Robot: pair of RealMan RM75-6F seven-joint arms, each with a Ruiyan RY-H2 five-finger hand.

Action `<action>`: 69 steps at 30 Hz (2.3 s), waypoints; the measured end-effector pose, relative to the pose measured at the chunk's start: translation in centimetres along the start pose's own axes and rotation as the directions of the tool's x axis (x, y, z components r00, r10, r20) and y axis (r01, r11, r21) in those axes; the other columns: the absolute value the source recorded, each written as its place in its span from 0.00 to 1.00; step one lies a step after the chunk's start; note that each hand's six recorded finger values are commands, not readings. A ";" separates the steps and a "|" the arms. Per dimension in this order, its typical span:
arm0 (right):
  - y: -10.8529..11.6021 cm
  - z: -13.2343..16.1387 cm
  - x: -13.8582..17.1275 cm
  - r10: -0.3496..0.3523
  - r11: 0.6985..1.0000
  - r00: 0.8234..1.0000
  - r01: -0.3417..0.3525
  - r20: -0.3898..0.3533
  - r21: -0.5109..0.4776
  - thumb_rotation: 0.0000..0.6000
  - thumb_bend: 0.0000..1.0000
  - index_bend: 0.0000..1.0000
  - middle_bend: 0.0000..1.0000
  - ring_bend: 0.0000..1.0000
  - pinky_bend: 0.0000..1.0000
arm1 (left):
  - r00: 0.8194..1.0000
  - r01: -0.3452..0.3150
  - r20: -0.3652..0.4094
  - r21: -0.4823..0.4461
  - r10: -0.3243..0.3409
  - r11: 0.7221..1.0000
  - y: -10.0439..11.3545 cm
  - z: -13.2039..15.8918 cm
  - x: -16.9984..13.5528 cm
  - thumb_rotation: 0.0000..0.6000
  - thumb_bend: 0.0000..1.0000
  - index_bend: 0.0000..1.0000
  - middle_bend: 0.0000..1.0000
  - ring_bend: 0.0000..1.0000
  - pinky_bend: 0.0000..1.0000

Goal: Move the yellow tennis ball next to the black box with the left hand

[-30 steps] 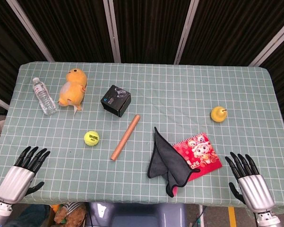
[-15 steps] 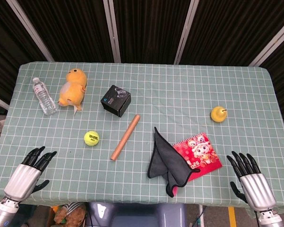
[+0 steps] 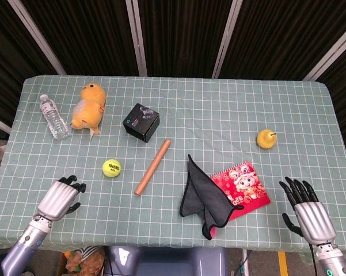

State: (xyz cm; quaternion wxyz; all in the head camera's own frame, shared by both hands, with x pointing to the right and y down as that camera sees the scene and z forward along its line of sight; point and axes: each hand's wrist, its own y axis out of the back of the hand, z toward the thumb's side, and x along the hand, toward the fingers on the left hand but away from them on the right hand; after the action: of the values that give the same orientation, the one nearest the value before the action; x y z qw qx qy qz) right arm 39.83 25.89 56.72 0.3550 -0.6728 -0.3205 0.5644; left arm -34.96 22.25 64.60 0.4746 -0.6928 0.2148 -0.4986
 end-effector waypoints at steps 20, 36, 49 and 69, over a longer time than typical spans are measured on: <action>-0.1 -1.6 -1.4 0.025 0.999 0.999 -0.024 0.047 -0.024 1.00 0.43 0.00 0.00 0.00 0.00 | 0.993 0.116 0.017 0.002 -0.116 0.993 -2.3 2.1 5.3 1.00 0.18 0.54 0.78 0.42 0.66; 0.3 -2.1 -1.9 0.018 0.999 0.998 -0.017 0.060 -0.028 1.00 0.43 0.00 0.00 0.00 0.00 | 0.989 0.142 0.054 -0.007 -0.141 0.990 -2.4 3.5 8.2 1.00 0.56 0.57 0.77 0.42 0.66; 0.4 -2.3 -1.9 0.014 1.000 0.997 -0.013 0.071 -0.025 1.00 0.43 0.00 0.00 0.00 0.00 | 0.984 0.170 0.054 -0.007 -0.169 0.985 -3.0 3.4 9.5 1.00 0.53 0.55 0.75 0.43 0.66; 1.0 -2.7 -1.9 -0.006 1.000 0.996 0.009 0.087 -0.027 1.00 0.43 0.00 0.00 0.00 0.00 | 0.978 0.197 0.073 0.006 -0.197 0.980 -2.9 3.4 12.3 1.00 0.52 0.49 0.70 0.43 0.65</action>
State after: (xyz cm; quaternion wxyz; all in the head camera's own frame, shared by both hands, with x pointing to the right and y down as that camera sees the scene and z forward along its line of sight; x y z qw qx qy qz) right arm 42.24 23.46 57.21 0.3337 -0.6512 -0.3458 0.5874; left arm -27.40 15.59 72.95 0.4299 -0.7289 0.1278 -0.5173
